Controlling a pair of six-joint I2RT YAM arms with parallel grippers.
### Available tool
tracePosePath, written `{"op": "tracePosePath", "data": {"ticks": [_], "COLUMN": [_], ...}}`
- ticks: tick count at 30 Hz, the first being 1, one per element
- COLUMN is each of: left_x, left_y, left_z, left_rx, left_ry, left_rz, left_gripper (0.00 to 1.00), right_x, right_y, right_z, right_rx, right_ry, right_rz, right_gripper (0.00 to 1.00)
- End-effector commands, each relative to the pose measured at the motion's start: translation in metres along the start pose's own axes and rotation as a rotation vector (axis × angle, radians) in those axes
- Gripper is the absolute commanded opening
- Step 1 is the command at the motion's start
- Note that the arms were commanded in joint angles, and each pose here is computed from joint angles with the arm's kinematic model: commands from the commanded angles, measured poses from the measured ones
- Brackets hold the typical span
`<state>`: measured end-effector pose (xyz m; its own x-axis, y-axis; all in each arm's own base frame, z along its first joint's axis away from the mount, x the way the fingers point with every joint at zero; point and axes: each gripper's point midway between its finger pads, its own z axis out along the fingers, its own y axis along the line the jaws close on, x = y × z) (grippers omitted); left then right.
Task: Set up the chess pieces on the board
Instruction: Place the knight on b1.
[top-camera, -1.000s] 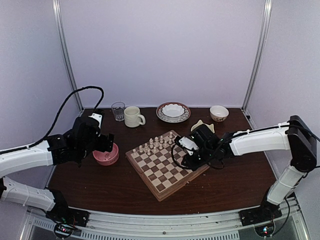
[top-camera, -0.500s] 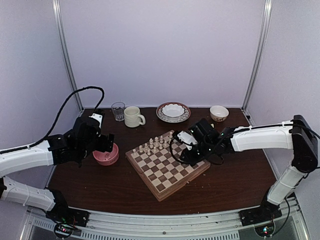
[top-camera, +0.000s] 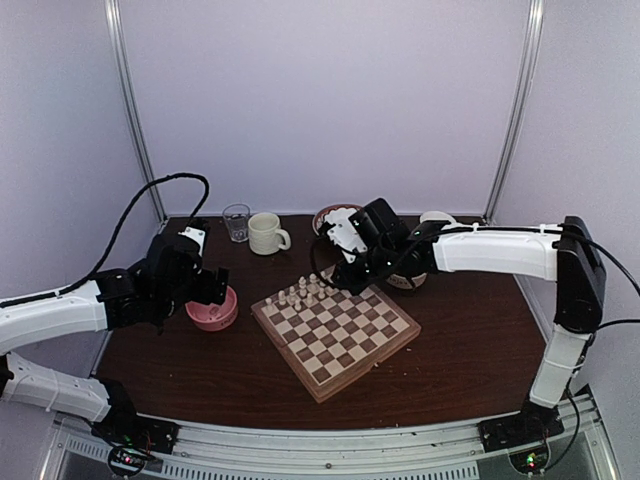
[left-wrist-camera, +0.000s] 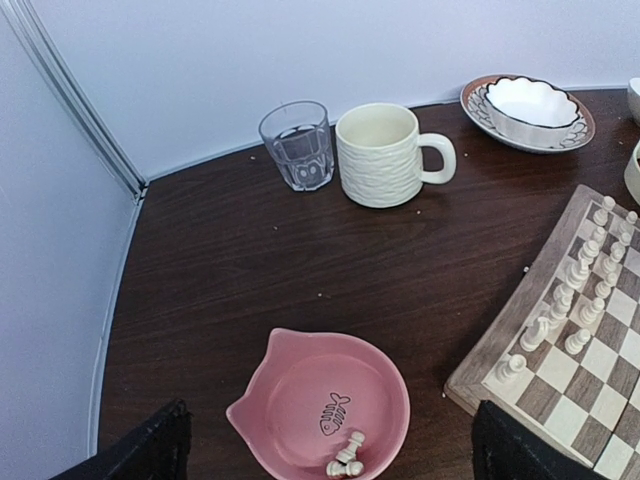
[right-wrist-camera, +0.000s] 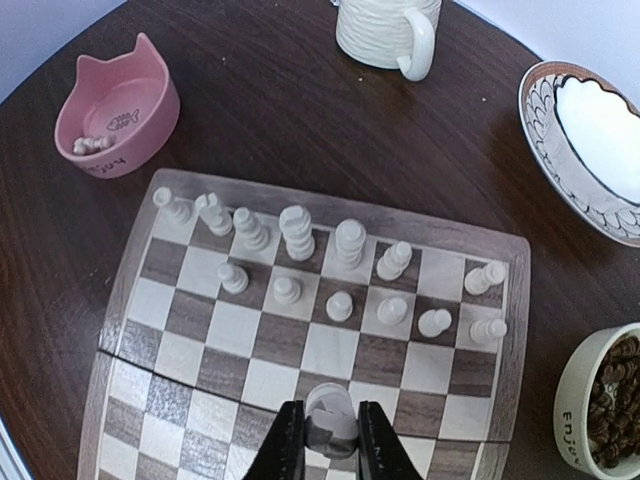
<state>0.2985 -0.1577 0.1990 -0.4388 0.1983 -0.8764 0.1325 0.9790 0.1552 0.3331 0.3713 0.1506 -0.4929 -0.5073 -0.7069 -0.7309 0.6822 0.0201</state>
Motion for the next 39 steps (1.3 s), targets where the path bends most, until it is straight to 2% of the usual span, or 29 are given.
{"op": "tracePosePath", "data": {"ticks": [1,8,16,39], "left_x": [-0.008,-0.009,-0.009,-0.006], "left_y": [0.0,0.001,0.0,-0.002], "left_z": [0.0,0.0,0.0,0.002], "left_rx": [-0.004,-0.005,-0.004,0.003], "left_ry": [-0.018,-0.022,-0.019,-0.01], "left_rz": [-0.023,-0.026,-0.023,-0.02], "left_gripper": [0.97,0.98,0.98,0.98], "right_x": [-0.019,-0.036,-0.031,-0.019], "right_y": [-0.016,-0.032,-0.052,-0.07], "right_z": [0.015,0.041,0.063,0.089], "right_rx": [0.05,0.061,0.092,0.089], "right_ry": [0.003,0.01,0.033,0.073], "right_rz": [0.0,0.023,0.045,0.044], "right_gripper": [0.11,0.1,0.1,0.1]}}
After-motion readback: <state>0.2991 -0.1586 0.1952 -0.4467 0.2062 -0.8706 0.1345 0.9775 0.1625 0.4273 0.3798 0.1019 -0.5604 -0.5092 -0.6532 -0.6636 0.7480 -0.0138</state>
